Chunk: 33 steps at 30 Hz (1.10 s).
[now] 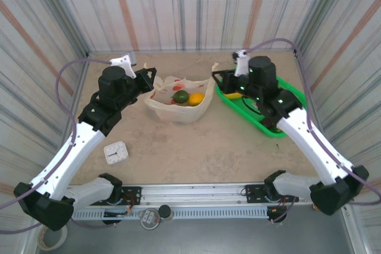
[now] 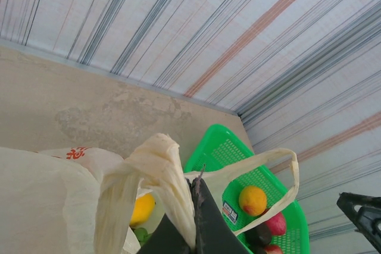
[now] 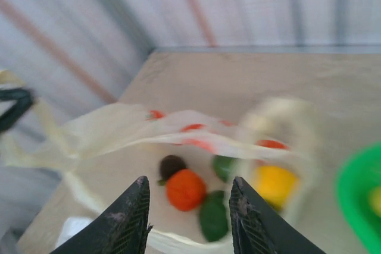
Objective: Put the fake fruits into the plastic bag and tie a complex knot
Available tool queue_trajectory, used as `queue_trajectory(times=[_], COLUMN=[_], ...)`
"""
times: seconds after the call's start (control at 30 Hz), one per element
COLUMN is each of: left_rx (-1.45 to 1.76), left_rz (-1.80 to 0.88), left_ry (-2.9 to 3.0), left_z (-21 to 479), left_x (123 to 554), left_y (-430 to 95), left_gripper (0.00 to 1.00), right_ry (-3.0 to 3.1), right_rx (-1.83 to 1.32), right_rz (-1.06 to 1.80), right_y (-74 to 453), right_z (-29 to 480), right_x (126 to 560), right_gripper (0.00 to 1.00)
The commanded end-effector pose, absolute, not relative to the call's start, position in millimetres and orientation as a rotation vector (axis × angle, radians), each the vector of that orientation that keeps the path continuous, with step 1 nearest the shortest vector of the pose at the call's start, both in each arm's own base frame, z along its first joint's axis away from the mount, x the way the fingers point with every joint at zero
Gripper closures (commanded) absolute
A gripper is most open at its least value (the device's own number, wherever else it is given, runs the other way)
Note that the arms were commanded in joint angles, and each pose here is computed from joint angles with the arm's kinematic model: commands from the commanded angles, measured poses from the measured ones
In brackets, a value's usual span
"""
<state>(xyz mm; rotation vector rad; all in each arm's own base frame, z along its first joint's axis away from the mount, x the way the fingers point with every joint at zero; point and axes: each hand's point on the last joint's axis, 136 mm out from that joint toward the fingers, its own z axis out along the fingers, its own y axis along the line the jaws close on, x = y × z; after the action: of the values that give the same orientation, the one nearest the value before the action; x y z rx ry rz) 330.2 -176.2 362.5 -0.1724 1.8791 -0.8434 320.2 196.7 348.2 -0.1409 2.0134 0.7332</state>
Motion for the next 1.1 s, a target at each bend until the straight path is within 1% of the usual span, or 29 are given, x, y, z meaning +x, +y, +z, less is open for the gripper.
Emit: queue_trajectory(times=[0.0,0.07,0.1,0.13,0.17,0.23,0.3,0.37,0.63,0.8,0.93,1.07], left_rx=[-0.173,-0.164,-0.162,-0.157,-0.154,-0.151,-0.146,-0.142,-0.127,-0.123,-0.125,-0.124], left_rz=[-0.838,-0.841,-0.841,-0.842,-0.842,-0.843,-0.846,-0.845,-0.835,-0.840,-0.837,-0.834], left_ry=[1.861,1.864,1.864,1.866,1.868,1.871,1.875,1.875,1.873,1.874,1.870,1.872], left_z=[365.4,365.5,365.7,365.5,365.2,364.2,363.8,363.7,364.6,364.6,365.7,364.9], left_x=[330.4,329.1,328.5,328.4,328.1,327.9,327.6,327.3,324.5,324.1,323.9,324.4], left_y=[-175.2,-177.7,-178.4,-179.6,-180.2,-181.6,-183.5,-184.7,-186.9,-187.8,-187.0,-187.1], left_gripper=[1.00,1.00,1.00,1.00,1.00,1.00,1.00,1.00,1.00,1.00,1.00,1.00], right_ry=[2.161,2.259,2.306,2.360,2.406,2.499,2.543,2.570,2.617,2.608,2.639,2.653], right_rx=[0.176,0.363,0.434,0.508,0.567,0.655,0.721,0.777,1.048,1.098,1.139,1.193], right_rz=[0.530,0.351,0.286,0.217,0.164,0.067,-0.014,-0.067,-0.140,-0.164,-0.207,-0.183], right_y=[124.6,77.7,60.9,44.3,32.2,12.7,-0.3,-7.2,-32.8,-46.7,-52.0,-56.7], right_z=[300.6,266.0,251.2,234.1,220.6,194.5,178.7,166.1,122.7,106.3,85.2,64.4], right_x=[313.4,301.3,294.9,287.1,281.1,269.6,263.5,259.5,251.3,266.0,267.9,272.1], right_gripper=[0.60,0.60,0.57,0.51,0.48,0.44,0.42,0.42,0.45,0.45,0.45,0.45])
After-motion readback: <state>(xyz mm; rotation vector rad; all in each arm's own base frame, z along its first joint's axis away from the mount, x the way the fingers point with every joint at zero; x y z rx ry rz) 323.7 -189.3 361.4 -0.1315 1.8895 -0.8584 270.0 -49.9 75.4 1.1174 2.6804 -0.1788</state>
